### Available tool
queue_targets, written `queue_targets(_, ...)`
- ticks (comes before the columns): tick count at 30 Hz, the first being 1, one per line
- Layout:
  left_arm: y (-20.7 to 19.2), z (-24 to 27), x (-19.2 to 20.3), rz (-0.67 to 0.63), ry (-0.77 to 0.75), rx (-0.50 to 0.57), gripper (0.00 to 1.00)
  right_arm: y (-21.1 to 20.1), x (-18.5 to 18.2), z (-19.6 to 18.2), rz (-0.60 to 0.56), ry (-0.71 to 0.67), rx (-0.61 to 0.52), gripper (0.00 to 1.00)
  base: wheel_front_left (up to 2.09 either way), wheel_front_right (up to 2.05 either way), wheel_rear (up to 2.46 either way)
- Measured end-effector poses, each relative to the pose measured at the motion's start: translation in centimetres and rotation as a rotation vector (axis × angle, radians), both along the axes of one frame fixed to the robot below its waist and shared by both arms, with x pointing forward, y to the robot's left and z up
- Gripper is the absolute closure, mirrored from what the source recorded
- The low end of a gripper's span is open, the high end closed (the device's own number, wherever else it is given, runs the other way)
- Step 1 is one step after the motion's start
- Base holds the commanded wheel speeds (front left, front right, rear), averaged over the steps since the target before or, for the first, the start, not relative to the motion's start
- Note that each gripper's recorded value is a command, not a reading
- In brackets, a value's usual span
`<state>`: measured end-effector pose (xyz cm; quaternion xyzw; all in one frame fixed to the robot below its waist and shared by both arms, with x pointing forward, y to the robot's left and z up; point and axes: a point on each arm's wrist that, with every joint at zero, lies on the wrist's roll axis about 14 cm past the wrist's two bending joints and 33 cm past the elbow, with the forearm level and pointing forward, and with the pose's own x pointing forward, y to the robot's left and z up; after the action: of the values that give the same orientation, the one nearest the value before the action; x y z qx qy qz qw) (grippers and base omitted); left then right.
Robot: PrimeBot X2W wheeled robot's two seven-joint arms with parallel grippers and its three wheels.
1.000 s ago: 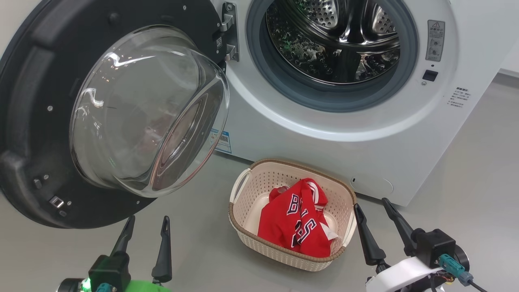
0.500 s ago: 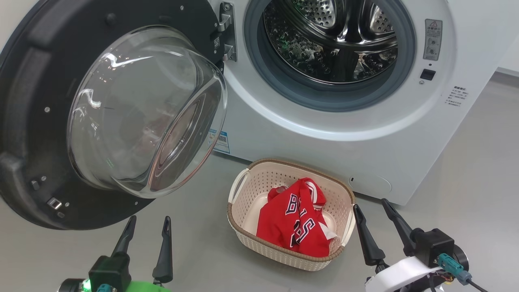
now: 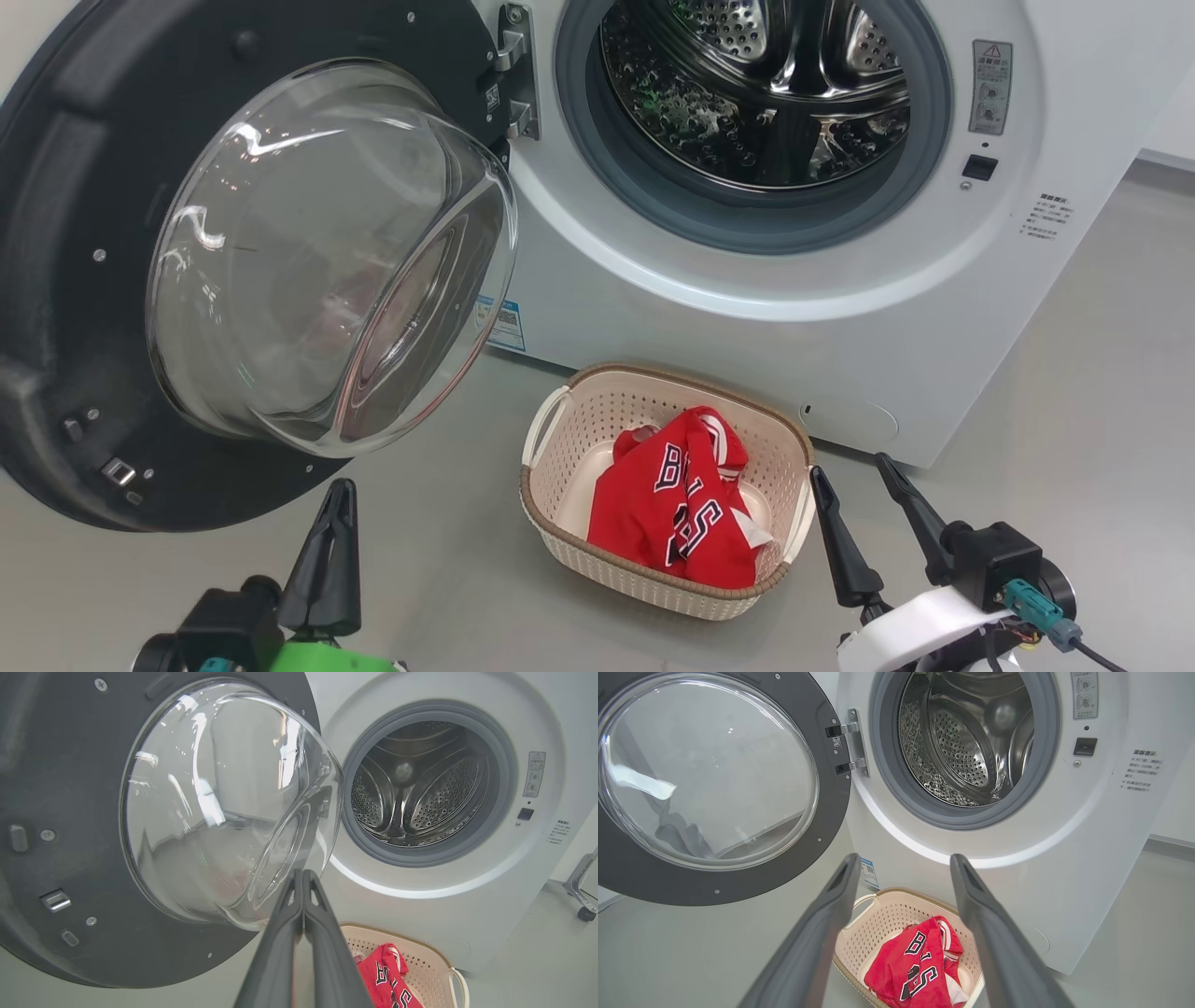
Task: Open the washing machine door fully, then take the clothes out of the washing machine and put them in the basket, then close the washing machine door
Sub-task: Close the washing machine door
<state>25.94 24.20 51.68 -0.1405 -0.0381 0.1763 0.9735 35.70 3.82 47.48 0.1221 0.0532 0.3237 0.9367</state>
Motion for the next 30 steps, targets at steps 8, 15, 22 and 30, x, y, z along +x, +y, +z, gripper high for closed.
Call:
queue_targets(8, 0.4, 2.3, 0.7, -0.012, -0.174, -0.224, 1.0, -0.2, 0.6, -0.1, -0.01, 0.005, 0.007, 0.0, 0.0, 0.0, 0.0)
queue_targets(15, 1.7, 5.1, 0.8, -0.016, -0.383, -0.515, 1.0, -0.4, 0.8, -0.3, -0.015, 0.008, 0.004, 0.0, 0.0, 0.0, 0.0)
queue_targets(22, 3.9, 9.3, 1.2, -0.044, -0.635, -0.727, 1.0, -0.4, 1.2, -0.2, -0.018, 0.003, 0.007, 0.0, 0.0, 0.0, 0.0)
queue_targets(30, 8.2, 12.4, 0.6, 0.023, -0.778, -0.692, 1.0, -0.4, 1.5, -0.4, -0.014, 0.01, 0.006, 0.0, 0.0, 0.0, 0.0)
